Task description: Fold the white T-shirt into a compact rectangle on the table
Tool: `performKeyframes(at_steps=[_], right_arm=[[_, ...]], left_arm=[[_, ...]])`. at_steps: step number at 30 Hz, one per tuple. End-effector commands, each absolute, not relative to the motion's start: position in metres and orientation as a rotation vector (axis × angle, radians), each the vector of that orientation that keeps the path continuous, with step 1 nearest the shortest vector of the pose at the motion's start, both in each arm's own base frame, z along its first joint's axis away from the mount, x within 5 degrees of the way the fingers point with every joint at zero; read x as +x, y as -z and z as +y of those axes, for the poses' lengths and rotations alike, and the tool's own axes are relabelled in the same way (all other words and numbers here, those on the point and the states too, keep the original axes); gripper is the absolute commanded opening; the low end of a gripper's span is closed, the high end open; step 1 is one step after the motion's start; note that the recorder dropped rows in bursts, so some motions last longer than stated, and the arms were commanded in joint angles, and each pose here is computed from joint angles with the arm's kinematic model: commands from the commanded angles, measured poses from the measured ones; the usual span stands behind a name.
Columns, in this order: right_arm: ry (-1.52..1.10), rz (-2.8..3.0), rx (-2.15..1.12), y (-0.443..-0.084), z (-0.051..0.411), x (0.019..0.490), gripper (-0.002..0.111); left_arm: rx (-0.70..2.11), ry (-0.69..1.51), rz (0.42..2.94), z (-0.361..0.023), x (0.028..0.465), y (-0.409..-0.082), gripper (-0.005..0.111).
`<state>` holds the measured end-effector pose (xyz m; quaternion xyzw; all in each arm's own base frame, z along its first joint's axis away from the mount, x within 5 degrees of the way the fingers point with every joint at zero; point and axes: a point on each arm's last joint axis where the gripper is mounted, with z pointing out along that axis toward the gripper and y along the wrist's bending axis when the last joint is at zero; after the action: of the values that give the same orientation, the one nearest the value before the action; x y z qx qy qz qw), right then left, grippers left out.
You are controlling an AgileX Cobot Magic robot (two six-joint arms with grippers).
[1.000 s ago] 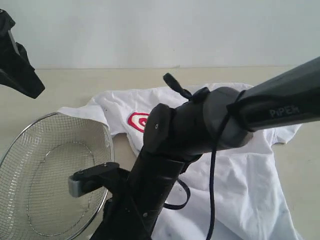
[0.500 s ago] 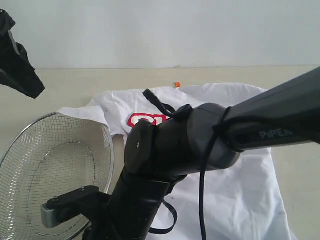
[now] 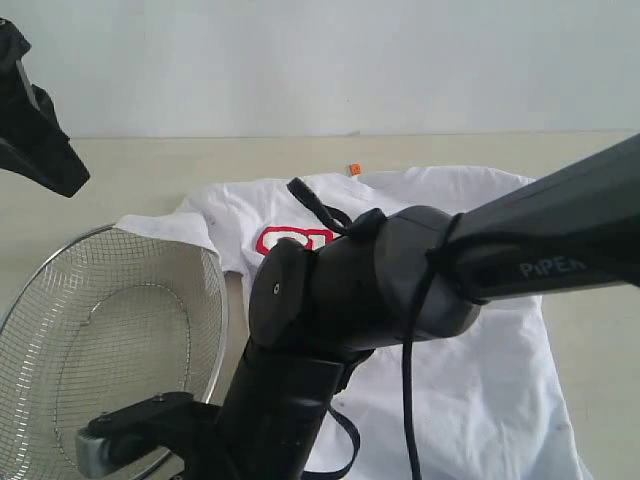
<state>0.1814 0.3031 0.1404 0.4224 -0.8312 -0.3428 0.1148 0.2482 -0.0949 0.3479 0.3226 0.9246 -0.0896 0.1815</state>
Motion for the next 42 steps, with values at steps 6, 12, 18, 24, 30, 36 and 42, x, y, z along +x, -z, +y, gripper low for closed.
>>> performKeyframes(at_steps=[6,12,18,24,30,36,42], right_arm=[[0.988,-2.557,1.119,-0.139,0.307,0.187,0.058],[0.999,-2.735,1.051,-0.162,0.297,0.206,0.045],[0.83,-2.979,0.911,-0.211,0.24,0.239,0.045],[0.576,-3.202,0.502,-0.234,0.133,0.251,0.045],[0.295,-3.194,0.102,-0.183,0.052,0.237,0.044],[0.285,-3.431,-0.286,-0.204,0.007,0.278,0.043],[0.241,-3.493,-0.48,-0.227,-0.051,0.355,0.012]], left_arm=[[0.89,0.271,2.614,-0.095,0.247,-0.348,0.005],[0.889,0.271,2.614,-0.095,0.246,-0.349,0.005],[0.889,0.271,2.614,-0.095,0.246,-0.349,0.005],[0.889,0.271,2.614,-0.095,0.246,-0.349,0.005],[0.89,0.28,2.612,-0.095,0.246,-0.349,0.005],[0.891,0.288,2.611,-0.096,0.246,-0.349,0.005],[0.881,0.335,2.608,-0.099,0.245,-0.349,0.005]])
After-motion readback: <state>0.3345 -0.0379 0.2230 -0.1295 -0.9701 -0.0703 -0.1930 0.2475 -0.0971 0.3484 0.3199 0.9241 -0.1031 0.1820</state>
